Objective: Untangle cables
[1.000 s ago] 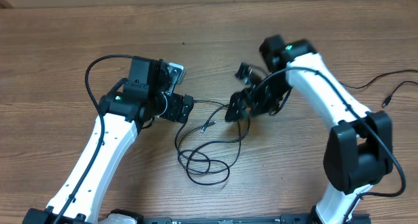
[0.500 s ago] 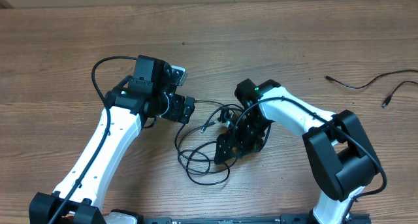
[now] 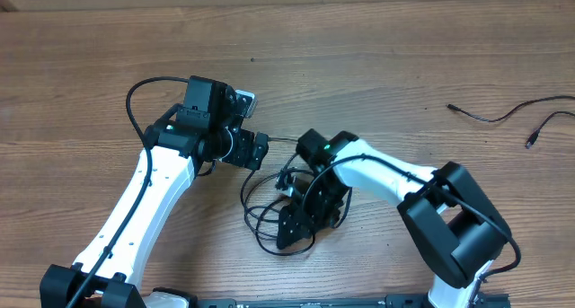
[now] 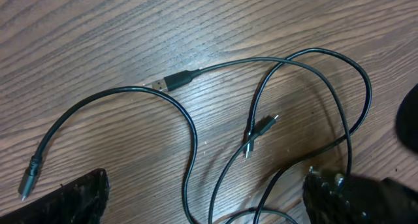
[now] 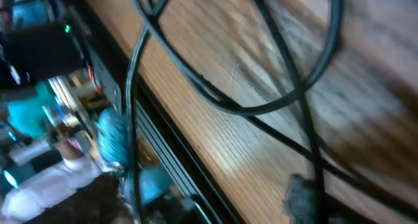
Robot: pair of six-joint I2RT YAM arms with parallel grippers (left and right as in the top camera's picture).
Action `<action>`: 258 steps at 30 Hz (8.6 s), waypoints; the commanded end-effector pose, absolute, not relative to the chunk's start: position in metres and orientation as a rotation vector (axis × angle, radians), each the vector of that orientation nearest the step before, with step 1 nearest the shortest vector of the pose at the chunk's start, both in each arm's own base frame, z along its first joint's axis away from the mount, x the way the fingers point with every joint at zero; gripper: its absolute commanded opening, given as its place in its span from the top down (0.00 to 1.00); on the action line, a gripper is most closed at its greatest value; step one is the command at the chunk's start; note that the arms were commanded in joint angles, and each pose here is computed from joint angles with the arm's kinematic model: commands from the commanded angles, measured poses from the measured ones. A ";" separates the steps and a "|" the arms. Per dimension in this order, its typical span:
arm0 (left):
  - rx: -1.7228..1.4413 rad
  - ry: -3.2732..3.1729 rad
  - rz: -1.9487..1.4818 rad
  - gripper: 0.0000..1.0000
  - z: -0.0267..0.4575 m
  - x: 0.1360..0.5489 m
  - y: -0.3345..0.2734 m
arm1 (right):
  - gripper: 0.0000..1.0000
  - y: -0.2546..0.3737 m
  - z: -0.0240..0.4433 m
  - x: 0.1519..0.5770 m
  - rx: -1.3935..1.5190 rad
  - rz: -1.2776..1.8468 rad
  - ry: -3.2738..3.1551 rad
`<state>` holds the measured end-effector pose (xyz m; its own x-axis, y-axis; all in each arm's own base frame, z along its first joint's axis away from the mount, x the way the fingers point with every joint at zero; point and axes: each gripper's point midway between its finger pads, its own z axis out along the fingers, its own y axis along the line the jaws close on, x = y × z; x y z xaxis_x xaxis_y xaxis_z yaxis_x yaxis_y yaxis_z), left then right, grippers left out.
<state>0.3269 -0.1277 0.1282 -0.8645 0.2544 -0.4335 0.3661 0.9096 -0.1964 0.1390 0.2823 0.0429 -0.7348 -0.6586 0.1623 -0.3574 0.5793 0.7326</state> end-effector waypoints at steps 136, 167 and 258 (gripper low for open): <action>0.963 2.262 -0.761 0.07 0.164 0.327 -0.197 | 0.96 0.257 0.512 0.379 0.878 -2.801 -2.197; 0.918 2.227 -0.907 0.96 0.136 0.354 -0.232 | 0.96 0.258 0.506 0.374 0.935 -2.746 -2.207; -0.371 2.679 -0.104 0.96 0.079 0.391 -0.018 | 0.96 -0.189 0.470 0.459 -0.602 -2.616 -3.424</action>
<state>0.3878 -0.0238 0.0786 -0.8786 -0.2579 -0.4019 -0.2198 0.9656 -0.1391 0.4642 -0.1981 0.4498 -0.3882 0.7648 -0.5142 -0.3513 0.3931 0.8498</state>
